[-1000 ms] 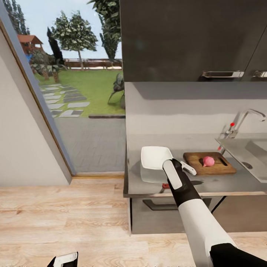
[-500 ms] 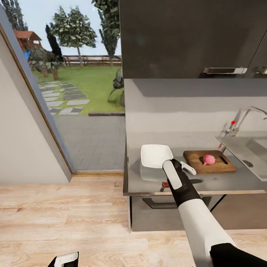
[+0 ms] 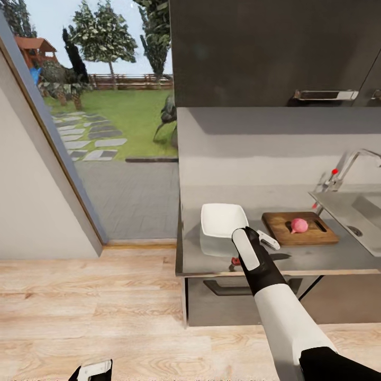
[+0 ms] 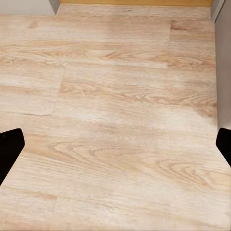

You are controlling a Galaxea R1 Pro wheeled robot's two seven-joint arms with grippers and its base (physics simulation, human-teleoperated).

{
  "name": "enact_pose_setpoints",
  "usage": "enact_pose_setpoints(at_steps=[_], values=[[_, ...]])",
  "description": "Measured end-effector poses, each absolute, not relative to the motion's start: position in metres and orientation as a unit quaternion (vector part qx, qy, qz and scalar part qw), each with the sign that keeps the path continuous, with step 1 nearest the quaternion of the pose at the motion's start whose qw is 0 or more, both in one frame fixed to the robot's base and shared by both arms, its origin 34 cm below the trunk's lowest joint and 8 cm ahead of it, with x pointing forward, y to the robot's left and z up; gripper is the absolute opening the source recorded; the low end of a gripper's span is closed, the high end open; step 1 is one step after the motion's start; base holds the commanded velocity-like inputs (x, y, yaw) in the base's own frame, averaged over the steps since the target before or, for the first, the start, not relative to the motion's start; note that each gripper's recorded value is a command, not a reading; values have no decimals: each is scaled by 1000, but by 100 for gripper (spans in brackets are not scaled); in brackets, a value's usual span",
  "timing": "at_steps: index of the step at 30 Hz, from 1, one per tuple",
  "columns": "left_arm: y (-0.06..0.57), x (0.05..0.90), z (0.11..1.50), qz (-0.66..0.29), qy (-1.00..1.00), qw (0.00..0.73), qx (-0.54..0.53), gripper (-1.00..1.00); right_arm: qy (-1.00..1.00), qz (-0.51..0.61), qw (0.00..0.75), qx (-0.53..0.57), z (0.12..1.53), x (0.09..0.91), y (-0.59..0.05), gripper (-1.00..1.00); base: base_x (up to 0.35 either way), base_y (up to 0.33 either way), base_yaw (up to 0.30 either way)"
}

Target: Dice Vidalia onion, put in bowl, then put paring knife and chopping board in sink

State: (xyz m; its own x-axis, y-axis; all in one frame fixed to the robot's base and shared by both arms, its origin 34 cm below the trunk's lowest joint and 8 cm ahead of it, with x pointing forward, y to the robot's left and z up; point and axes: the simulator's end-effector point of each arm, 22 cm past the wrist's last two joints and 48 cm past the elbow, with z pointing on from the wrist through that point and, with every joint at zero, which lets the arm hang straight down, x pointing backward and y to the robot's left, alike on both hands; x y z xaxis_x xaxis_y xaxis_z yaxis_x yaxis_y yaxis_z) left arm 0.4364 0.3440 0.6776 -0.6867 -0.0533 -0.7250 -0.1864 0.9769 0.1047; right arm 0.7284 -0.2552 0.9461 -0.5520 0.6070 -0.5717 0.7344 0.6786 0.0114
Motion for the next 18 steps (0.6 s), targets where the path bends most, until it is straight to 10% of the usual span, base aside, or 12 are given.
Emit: enact_pose_setpoints(at_steps=[18], values=[[344, 428, 670, 86, 919, 379, -64, 100, 877, -119, 266, 382, 931, 727, -255, 100, 0, 0, 0]])
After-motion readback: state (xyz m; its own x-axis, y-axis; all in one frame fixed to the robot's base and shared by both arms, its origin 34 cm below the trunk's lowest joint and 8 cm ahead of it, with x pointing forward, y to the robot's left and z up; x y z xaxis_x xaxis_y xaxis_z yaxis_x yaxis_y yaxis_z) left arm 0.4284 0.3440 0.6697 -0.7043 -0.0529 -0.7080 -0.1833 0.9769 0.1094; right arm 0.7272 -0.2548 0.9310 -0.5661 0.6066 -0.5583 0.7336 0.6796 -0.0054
